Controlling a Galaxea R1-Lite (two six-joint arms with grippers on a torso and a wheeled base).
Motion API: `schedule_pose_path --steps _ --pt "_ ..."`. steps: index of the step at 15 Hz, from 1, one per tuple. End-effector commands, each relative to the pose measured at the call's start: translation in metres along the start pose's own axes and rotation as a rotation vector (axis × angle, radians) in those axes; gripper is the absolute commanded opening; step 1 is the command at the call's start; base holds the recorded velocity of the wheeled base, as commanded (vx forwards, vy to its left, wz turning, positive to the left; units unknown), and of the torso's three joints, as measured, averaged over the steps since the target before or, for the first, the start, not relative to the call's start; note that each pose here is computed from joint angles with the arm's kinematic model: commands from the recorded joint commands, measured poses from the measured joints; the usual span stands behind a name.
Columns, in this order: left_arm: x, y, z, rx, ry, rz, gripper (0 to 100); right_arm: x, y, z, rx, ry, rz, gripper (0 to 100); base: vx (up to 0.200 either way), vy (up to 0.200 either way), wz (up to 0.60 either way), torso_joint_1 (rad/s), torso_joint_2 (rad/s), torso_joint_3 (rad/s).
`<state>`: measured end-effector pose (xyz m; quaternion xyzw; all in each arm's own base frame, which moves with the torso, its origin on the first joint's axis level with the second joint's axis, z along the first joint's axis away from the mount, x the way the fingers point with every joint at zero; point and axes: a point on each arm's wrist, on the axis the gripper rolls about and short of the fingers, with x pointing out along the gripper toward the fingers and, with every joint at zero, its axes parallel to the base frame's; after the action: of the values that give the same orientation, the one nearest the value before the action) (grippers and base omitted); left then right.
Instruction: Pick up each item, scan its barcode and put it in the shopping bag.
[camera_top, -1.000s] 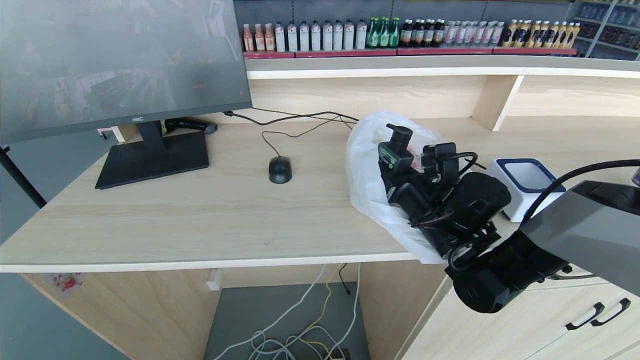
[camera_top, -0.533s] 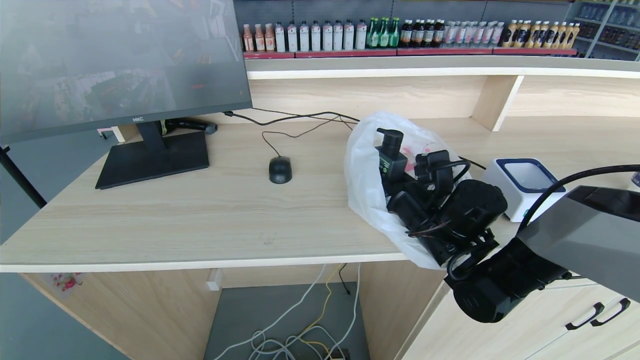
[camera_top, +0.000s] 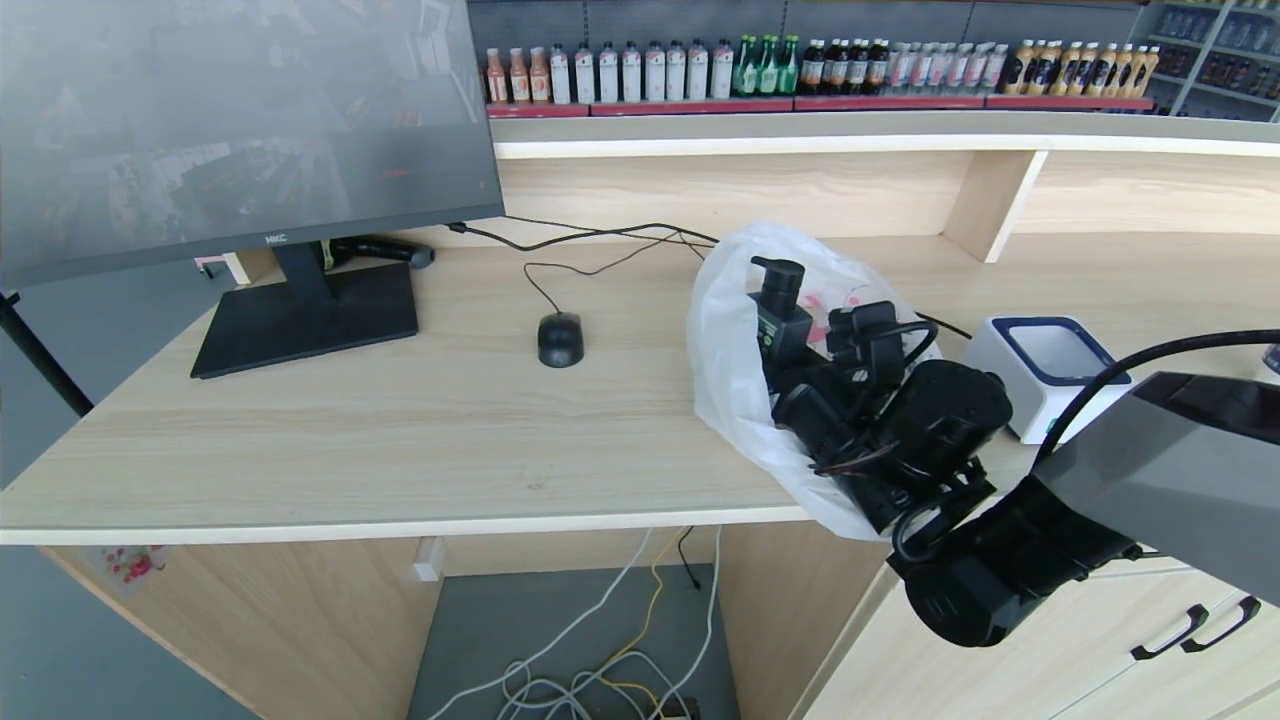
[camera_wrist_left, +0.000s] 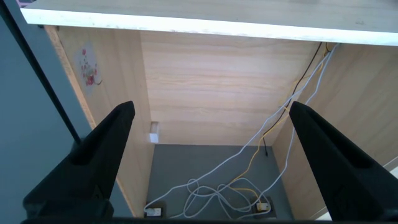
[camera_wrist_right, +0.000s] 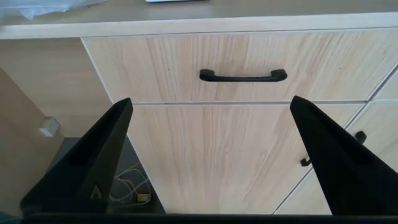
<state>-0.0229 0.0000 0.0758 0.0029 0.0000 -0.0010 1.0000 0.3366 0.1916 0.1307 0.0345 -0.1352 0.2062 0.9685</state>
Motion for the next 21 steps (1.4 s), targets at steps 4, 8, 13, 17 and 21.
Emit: schedule_pose_path --steps 4,8,13,17,21 --pt "0.000 0.000 0.000 0.000 0.000 0.000 100 -0.002 0.001 0.011 0.003 -0.025 0.001 100 0.000 0.000 0.00 0.000 0.00 0.000" --pt "0.000 0.000 0.000 0.000 -0.002 0.000 100 -0.014 -0.001 0.034 -0.002 -0.056 0.000 100 0.000 0.000 0.00 0.000 0.00 0.000" --pt "0.000 0.000 0.000 0.000 -0.002 0.000 100 -0.036 -0.001 0.067 0.005 -0.098 0.008 100 0.000 0.000 0.00 0.000 0.00 0.000" --pt "0.000 0.000 0.000 0.000 -0.002 0.000 100 -0.057 -0.004 0.085 0.005 -0.112 0.007 100 0.000 0.000 0.00 0.000 0.00 0.000" --pt "0.000 0.000 0.000 0.002 0.000 0.000 100 -0.078 -0.007 0.102 0.007 -0.132 0.005 100 0.000 0.000 0.00 0.000 0.00 0.000"
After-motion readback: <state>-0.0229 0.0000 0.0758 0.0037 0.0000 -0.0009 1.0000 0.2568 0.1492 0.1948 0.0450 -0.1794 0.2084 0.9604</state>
